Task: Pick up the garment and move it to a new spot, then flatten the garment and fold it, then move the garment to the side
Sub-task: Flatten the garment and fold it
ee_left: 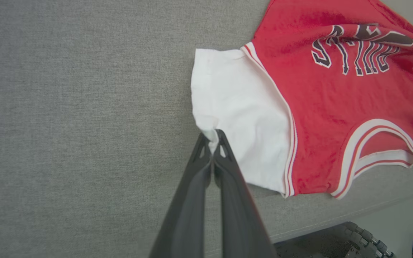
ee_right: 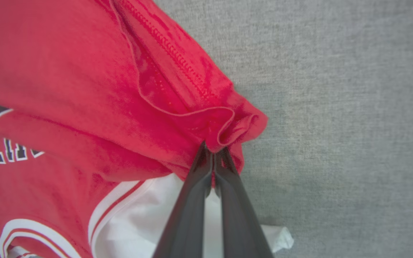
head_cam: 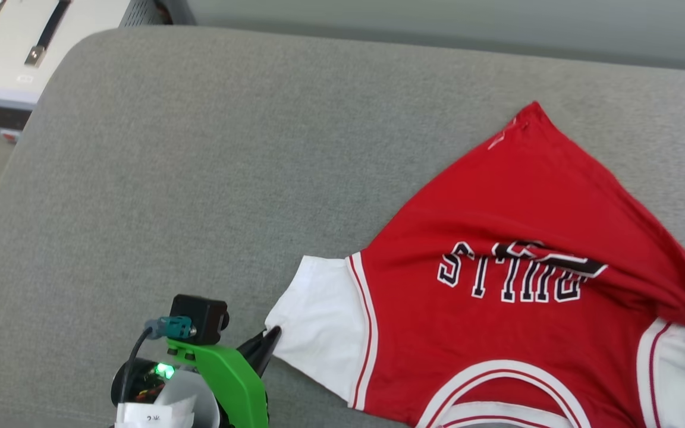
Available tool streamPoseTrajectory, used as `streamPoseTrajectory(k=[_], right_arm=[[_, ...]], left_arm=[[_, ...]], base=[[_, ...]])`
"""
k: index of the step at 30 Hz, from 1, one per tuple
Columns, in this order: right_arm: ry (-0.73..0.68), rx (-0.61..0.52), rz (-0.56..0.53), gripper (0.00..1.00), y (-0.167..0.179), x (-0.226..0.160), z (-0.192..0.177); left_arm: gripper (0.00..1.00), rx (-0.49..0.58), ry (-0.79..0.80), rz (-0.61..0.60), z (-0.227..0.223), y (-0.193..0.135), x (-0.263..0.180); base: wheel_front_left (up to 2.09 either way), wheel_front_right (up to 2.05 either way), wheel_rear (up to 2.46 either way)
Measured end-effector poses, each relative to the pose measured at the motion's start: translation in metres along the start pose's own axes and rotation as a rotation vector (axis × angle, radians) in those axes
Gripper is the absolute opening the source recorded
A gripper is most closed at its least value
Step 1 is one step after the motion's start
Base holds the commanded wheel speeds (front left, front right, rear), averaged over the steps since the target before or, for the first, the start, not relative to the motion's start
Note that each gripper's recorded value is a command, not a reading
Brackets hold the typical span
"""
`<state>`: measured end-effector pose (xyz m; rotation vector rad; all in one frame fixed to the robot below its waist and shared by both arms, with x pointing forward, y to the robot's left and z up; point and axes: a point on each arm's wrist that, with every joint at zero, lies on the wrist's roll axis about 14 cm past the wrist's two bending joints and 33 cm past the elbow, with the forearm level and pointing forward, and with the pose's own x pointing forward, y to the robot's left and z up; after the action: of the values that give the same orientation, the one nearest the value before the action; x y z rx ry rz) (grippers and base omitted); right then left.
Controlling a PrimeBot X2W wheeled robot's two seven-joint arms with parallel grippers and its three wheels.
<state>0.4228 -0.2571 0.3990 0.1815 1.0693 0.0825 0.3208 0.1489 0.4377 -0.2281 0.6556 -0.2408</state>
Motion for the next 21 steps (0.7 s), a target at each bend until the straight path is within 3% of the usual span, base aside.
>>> streamPoseTrajectory(k=[10, 21], right_arm=[[-0.036, 0.069, -0.016, 0.0, -0.019, -0.045, -0.052], [0.012, 0.115, -0.005, 0.0, -0.016, -0.05, -0.095]], left_arm=[[0.0, 0.003, -0.036, -0.044, 0.001, -0.017, -0.009], [0.0, -0.002, -0.035, -0.064, -0.004, -0.025, -0.007]], base=[[0.0, 0.0, 0.0], [0.0, 0.0, 0.0]])
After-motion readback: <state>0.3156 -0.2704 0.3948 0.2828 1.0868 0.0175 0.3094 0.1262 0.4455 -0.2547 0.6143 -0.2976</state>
